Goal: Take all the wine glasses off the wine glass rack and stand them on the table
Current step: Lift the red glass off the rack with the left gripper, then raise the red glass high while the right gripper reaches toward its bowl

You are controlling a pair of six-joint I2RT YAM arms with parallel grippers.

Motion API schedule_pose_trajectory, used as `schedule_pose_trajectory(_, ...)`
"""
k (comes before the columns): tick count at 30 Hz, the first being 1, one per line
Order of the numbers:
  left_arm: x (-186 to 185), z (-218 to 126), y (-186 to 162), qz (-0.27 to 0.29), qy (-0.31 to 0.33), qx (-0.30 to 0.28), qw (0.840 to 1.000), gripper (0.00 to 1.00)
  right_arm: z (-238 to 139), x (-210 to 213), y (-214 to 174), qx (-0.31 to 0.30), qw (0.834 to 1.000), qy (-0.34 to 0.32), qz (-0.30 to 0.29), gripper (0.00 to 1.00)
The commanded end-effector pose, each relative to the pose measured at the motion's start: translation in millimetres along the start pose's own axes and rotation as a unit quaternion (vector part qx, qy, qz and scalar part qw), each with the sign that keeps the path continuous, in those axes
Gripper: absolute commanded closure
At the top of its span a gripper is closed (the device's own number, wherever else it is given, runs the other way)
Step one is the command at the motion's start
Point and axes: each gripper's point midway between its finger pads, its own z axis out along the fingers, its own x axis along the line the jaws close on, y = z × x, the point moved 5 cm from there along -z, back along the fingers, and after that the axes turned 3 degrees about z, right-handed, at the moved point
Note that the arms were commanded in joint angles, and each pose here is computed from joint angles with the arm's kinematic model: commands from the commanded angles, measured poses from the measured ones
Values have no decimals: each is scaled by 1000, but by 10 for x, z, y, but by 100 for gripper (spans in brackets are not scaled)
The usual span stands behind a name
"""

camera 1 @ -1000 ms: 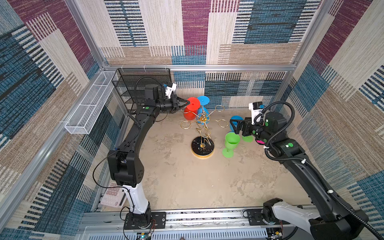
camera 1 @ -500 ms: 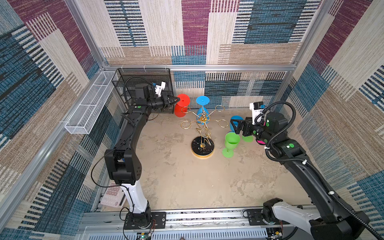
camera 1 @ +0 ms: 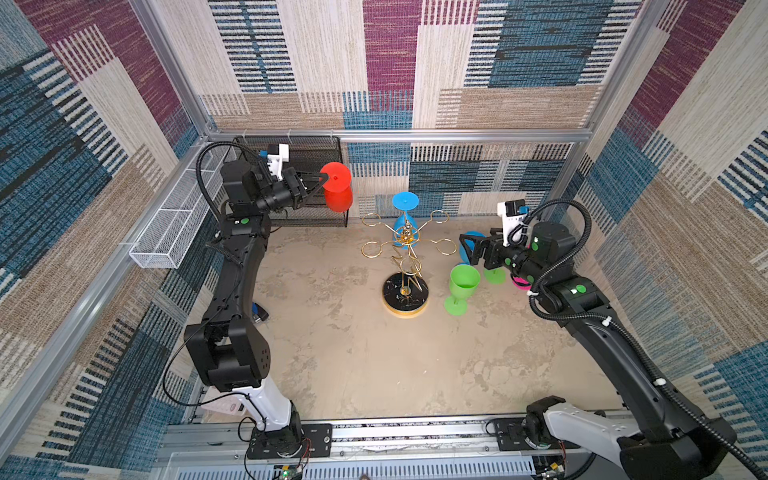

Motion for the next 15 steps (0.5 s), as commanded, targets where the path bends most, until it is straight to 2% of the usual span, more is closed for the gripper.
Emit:
schedule_pose_trajectory(1,-362,-44,86,9,-60,-1,998,100,-1,113,247,-51,997,33,-44,1)
schedule_pose_trajectory(9,-846,-117,111,28,-96,15,995,100,17,341,536,-108,983,108,-106,1)
schedule_pose_trajectory(15,-1097,36,-115,21,-125,47,991,100,126,565,681,-128,970,153,-139,0)
